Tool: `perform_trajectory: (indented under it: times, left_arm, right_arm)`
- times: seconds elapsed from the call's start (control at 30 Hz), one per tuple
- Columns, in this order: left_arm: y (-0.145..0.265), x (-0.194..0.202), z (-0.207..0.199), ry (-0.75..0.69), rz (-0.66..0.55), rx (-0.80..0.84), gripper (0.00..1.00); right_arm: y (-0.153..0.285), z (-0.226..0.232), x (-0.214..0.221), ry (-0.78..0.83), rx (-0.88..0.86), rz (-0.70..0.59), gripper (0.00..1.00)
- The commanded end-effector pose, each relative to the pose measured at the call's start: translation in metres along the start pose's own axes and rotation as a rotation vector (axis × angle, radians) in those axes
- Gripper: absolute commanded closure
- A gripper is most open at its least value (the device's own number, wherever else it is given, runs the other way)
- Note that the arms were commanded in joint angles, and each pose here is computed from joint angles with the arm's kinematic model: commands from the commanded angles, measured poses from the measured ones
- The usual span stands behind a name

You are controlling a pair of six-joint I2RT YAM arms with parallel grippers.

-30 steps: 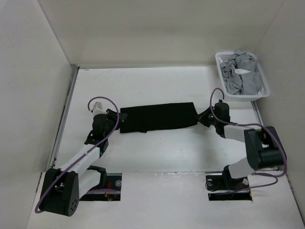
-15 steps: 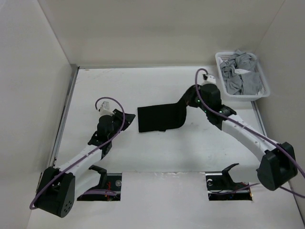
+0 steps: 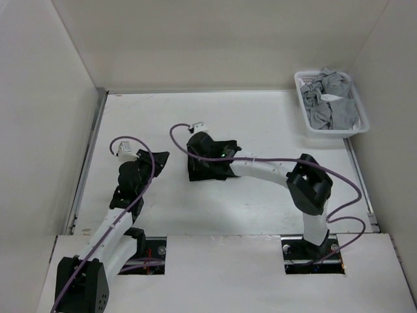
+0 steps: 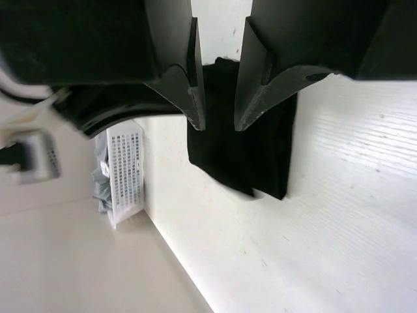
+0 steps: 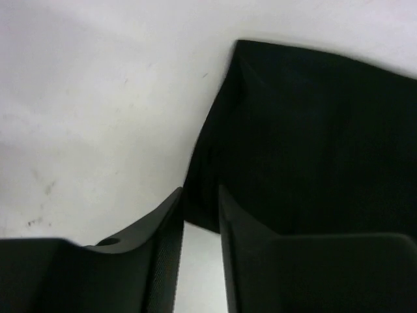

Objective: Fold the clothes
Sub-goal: Fold the tank top

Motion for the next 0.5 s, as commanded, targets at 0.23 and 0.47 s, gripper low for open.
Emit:
perform_trajectory:
  times: [0.23, 0.47]
  left_arm:
    - [-0.013, 0.004, -0.026, -0.004, 0.030, 0.065, 0.76]
    - [-0.037, 0.051, -0.027, -0.059, 0.151, 0.033, 0.79]
  right_arm:
    - [0.049, -0.010, -0.030, -0.093, -0.036, -0.145, 0.60]
    - [0.059, -0.073, 0.006, -0.285, -0.035, -0.248, 0.99]
Point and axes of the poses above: each gripper's point midway between its finger pads, its own y axis back along the fingers, its own z axis along the line the jaws close on, x = y × z, the point moved 6 cm from there along y, back along the fingers, and after that the axes turned 13 degrees about y, right-handed, at the moved point
